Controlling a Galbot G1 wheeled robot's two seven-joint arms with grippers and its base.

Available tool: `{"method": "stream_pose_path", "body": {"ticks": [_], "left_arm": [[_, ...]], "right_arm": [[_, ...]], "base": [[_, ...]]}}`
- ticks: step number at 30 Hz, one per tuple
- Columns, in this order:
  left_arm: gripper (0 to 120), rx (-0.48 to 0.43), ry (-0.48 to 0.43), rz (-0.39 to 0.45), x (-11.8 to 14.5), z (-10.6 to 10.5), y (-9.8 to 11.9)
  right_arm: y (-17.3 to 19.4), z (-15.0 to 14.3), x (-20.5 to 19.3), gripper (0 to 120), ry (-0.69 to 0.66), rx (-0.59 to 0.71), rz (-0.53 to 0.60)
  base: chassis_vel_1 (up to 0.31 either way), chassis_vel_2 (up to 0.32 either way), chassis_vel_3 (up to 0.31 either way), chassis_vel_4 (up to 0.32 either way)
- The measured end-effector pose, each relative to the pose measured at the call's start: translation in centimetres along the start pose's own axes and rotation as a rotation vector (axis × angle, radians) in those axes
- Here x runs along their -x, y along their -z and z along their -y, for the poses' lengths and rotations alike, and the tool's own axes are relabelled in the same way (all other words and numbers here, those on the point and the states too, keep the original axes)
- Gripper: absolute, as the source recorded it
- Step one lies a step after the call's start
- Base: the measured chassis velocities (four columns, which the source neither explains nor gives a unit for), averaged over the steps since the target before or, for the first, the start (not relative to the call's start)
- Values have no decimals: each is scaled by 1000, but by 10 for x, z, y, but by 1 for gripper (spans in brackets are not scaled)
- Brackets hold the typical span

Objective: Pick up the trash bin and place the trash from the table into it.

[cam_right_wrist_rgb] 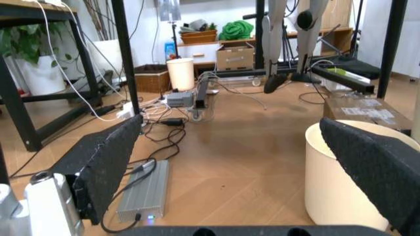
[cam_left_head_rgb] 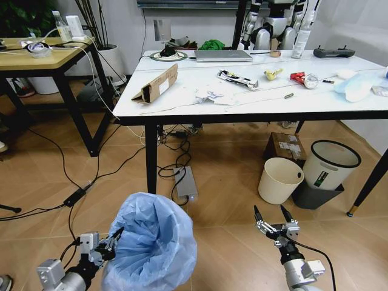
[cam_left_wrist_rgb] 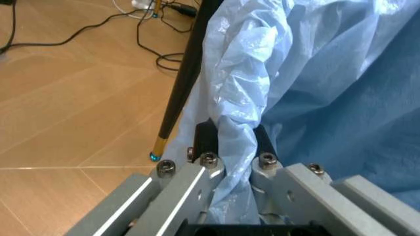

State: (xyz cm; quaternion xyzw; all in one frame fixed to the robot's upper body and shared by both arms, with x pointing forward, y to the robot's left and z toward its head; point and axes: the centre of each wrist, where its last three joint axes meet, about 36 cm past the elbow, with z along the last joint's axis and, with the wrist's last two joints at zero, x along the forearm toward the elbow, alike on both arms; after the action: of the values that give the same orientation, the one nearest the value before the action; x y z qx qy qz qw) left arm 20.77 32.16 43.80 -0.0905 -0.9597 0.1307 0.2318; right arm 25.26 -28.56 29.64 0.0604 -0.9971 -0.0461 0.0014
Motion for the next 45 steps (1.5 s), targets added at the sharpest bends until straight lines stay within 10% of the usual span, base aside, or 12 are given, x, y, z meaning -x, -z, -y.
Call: {"method": "stream_pose_path", "body": {"ticks": [45], "left_arm": [[0,-62,-12,15,5,11,-2]], "right_arm": [[5,1,-1,100,-1,-5,5]], "base": [[0,0,0,0]]}}
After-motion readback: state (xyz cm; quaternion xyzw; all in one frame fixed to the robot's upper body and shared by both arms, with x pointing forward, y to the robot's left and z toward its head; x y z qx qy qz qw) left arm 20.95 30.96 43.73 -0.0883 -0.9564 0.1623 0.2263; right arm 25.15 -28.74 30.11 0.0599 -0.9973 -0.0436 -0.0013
